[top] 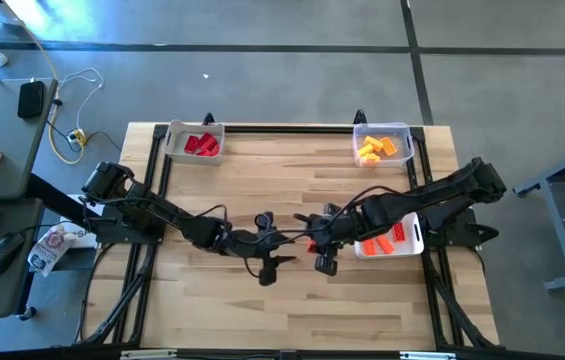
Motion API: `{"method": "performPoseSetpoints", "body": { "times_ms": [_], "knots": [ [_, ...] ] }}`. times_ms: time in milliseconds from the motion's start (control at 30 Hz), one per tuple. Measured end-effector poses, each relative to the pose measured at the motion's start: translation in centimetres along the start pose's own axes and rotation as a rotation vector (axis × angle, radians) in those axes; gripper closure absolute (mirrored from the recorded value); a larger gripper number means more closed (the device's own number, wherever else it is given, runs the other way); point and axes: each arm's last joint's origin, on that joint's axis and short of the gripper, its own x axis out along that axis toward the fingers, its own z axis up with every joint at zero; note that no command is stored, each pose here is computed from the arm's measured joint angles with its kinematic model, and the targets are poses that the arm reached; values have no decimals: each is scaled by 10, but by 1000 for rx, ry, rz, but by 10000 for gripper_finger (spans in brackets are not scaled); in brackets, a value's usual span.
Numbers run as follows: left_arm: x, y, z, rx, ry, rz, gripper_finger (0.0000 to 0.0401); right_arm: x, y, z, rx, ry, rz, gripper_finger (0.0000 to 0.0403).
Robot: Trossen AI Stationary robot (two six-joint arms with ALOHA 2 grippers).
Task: Sort & place blocks by color
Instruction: Put the orange game piece into the white bin
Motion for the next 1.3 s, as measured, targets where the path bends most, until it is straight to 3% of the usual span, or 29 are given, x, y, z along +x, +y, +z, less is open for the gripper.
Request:
{"method": "performPoseSetpoints", "body": {
  "times_ms": [633,967,1300],
  "knots": [
    [0,0,-2,9,21,6,211,-12,26,-55,-7,239,-211,333],
    [0,1,-2,9,22,6,210,-27,38,-90,63,375,-358,334],
    [0,0,-2,7,23,3,211,-47,44,-119,167,354,-590,334]
  ]
}}
